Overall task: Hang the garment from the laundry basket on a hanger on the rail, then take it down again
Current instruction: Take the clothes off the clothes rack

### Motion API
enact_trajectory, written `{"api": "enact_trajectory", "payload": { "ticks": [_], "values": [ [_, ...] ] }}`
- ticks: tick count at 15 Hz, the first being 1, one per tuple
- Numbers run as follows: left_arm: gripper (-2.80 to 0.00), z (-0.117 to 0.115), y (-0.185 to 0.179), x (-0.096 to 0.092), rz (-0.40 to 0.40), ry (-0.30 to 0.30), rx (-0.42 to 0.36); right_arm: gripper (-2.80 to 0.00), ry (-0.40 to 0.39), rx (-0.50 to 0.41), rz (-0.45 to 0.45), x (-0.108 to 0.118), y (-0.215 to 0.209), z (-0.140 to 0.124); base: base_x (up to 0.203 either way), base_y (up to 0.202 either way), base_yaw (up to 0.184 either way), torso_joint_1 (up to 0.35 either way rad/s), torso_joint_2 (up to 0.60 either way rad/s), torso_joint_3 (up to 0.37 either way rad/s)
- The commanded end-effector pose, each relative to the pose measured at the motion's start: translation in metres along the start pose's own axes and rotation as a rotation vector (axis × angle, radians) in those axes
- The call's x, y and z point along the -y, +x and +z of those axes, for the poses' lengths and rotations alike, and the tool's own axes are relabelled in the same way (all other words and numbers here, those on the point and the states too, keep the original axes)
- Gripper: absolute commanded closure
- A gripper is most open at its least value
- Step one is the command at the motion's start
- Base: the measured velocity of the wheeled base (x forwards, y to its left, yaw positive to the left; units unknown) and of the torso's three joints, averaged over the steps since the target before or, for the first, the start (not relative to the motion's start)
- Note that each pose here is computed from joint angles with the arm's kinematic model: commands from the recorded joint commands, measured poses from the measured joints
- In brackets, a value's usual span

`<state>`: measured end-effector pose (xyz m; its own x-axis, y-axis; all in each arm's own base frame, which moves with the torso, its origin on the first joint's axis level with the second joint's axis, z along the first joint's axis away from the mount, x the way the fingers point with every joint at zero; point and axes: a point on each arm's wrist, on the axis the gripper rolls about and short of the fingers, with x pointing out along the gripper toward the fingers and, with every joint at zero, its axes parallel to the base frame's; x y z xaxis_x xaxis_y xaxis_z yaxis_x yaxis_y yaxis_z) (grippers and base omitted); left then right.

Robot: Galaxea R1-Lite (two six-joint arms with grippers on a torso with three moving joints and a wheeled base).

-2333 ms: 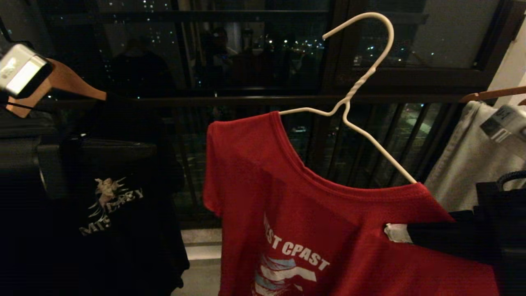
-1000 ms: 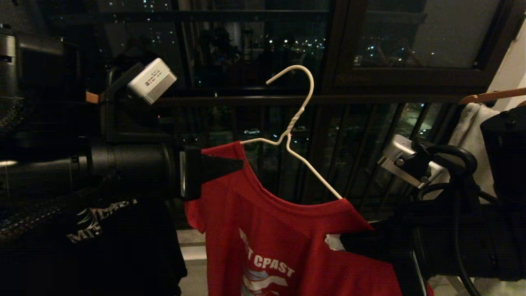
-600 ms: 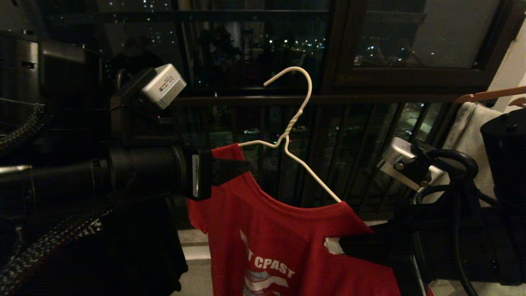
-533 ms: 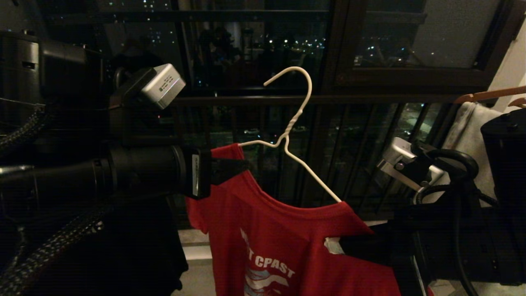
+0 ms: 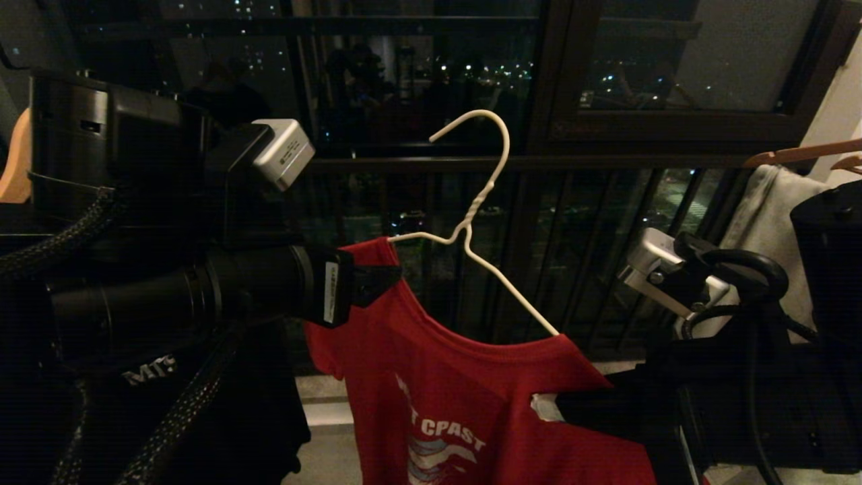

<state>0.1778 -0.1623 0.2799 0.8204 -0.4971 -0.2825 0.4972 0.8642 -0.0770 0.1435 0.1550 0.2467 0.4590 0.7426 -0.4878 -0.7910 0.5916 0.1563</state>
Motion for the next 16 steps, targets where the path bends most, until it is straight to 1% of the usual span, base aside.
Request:
{"api": "enact_trajectory", "payload": {
  "ticks": [1, 6, 7, 10, 13, 16],
  "values": [
    [-2.8, -0.001, 0.002, 0.0, 0.005, 0.0, -0.006, 0.0, -0.003, -0.004, 0.008, -0.002, 0.0, -0.001, 0.0, 0.0, 0.0, 0.0, 0.0, 0.0],
    [-2.8, -0.003, 0.005, 0.002, 0.089, 0.033, -0.002, 0.0, -0.009, -0.012, 0.017, -0.004, 0.001, -0.003, 0.0, 0.0, 0.0, 0.0, 0.0, 0.0],
    [-2.8, -0.003, 0.005, 0.002, 0.105, 0.041, -0.002, 0.0, -0.009, -0.01, 0.012, -0.004, 0.001, -0.002, 0.0, 0.0, 0.0, 0.0, 0.0, 0.0],
    [-2.8, -0.004, 0.002, 0.005, 0.107, 0.055, 0.0, 0.0, -0.011, 0.002, -0.01, -0.003, 0.005, -0.001, 0.0, 0.0, 0.0, 0.0, 0.0, 0.0],
    [-2.8, -0.004, 0.002, 0.005, 0.111, 0.057, 0.001, 0.0, -0.01, 0.006, -0.066, 0.0, 0.014, -0.001, 0.0, 0.0, 0.0, 0.0, 0.0, 0.0],
    [-2.8, -0.005, 0.008, 0.004, 0.175, 0.059, -0.002, 0.0, -0.012, 0.016, -0.073, 0.0, 0.012, -0.001, 0.0, 0.0, 0.0, 0.0, 0.0, 0.0]
  ]
}}
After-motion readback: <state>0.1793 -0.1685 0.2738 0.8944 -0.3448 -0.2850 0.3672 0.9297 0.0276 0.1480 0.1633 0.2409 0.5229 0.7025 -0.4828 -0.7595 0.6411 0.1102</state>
